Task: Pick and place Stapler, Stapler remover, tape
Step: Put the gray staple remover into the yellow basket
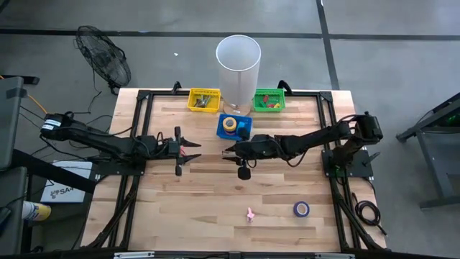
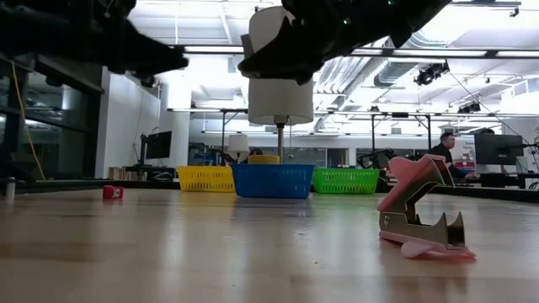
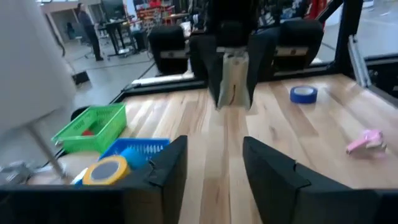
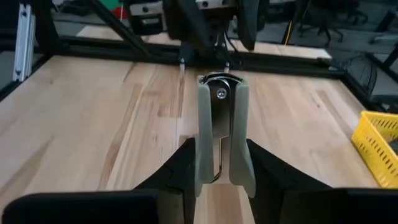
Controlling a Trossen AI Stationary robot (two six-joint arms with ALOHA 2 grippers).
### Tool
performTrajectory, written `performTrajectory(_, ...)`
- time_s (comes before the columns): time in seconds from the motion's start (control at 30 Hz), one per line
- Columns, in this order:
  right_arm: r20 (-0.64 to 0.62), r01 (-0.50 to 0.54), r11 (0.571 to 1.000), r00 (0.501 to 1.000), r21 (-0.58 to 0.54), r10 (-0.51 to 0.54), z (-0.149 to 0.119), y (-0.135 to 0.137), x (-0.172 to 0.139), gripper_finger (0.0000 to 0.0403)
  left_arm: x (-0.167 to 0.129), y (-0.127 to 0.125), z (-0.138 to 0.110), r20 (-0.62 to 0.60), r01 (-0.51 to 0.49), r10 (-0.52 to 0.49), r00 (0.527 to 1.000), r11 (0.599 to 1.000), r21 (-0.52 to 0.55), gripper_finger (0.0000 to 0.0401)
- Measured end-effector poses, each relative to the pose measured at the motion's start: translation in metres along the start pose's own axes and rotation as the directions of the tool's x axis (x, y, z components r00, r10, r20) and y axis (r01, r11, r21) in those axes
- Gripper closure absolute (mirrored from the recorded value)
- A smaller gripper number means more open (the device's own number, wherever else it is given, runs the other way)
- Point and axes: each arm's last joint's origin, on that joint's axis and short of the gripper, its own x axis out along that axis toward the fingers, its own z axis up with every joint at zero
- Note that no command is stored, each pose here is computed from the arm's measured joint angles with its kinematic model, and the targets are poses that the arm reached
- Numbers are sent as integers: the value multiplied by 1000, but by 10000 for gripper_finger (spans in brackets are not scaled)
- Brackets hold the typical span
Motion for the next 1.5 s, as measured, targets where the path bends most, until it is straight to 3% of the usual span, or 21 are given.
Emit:
performTrajectory(0.2,56,-16,1000,998,-10,16,5,0,0,310,26,-6,15,0,24,-24,1000,1000,0,180)
performTrajectory(0.33,68,-22,1000,997,-14,23,6,0,0,310,46,-11,25,-15,28,-27,1000,998,61,153)
performTrajectory(0.63,63,-23,1000,998,-13,24,6,1,0,310,82,-20,42,-20,58,-57,998,995,86,147)
performTrajectory(0.87,47,-24,1000,999,-13,25,4,1,0,310,88,-22,41,-27,60,-58,998,996,73,147)
performTrajectory(1.03,49,-24,1000,999,-14,25,5,1,0,310,88,-22,42,-26,59,-57,998,997,55,174)
performTrajectory(1.5,63,-31,999,998,-19,32,6,1,0,310,88,-22,41,-30,66,-66,997,998,6,320)
